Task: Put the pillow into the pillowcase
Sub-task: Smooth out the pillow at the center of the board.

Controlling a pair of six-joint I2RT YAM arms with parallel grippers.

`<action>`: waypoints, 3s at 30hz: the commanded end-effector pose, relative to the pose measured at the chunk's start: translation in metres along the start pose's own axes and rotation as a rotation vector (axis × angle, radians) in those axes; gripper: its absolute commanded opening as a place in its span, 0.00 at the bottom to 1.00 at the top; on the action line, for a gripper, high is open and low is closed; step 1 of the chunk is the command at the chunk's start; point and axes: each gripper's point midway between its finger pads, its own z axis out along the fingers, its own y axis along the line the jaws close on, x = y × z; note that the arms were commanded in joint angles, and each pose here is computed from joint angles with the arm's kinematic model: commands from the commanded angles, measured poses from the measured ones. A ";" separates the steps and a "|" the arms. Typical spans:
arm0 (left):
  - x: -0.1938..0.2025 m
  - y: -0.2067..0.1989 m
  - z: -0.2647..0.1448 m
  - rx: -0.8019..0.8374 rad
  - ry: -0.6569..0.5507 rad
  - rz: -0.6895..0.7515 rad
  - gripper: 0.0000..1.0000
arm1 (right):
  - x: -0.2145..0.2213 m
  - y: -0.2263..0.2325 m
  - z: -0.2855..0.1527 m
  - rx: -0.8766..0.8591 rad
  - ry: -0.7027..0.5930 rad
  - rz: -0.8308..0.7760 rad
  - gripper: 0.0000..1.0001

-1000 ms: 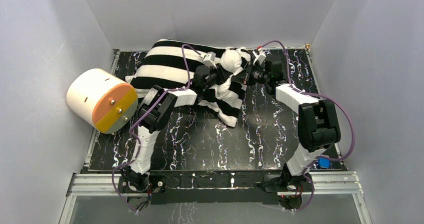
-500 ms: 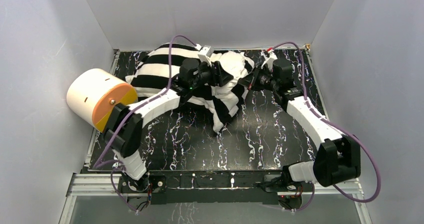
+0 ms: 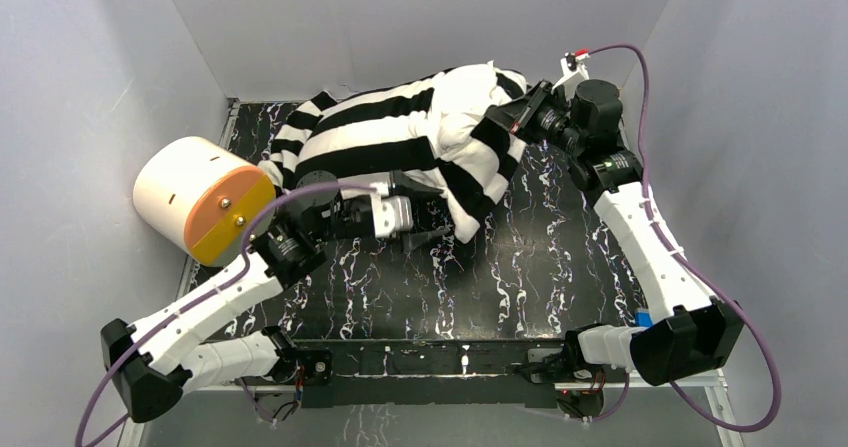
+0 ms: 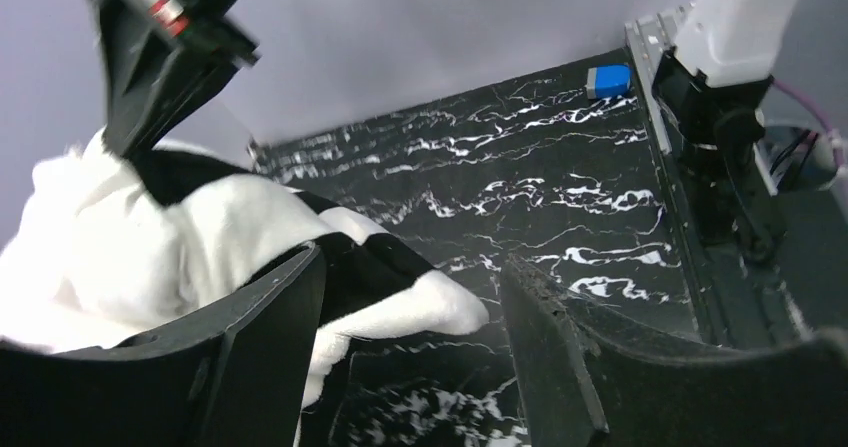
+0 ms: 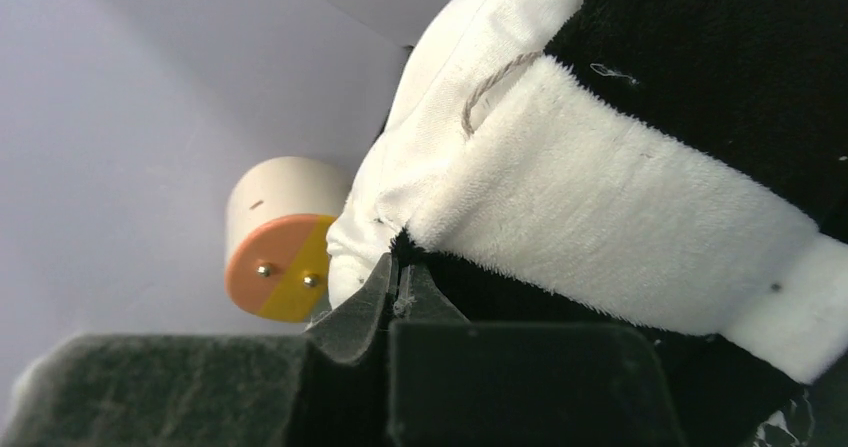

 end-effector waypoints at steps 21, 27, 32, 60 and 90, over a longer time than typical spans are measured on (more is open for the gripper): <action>0.066 -0.018 0.088 -0.031 0.218 0.861 0.74 | -0.078 0.116 -0.052 -0.264 -0.236 0.072 0.00; 0.070 0.006 0.108 -0.119 0.274 0.950 0.68 | -0.075 0.116 -0.052 -0.284 -0.233 0.081 0.00; 0.026 0.036 0.114 -0.308 0.189 0.892 0.00 | -0.075 0.116 -0.056 -0.275 -0.243 0.028 0.00; -0.236 0.260 0.003 -0.903 -0.290 -0.037 0.00 | 0.030 0.026 -0.129 -0.172 -0.176 -0.905 0.84; -0.237 0.281 -0.045 -0.983 -0.314 -0.016 0.00 | -0.078 -0.097 -0.059 0.334 -0.150 -1.256 0.89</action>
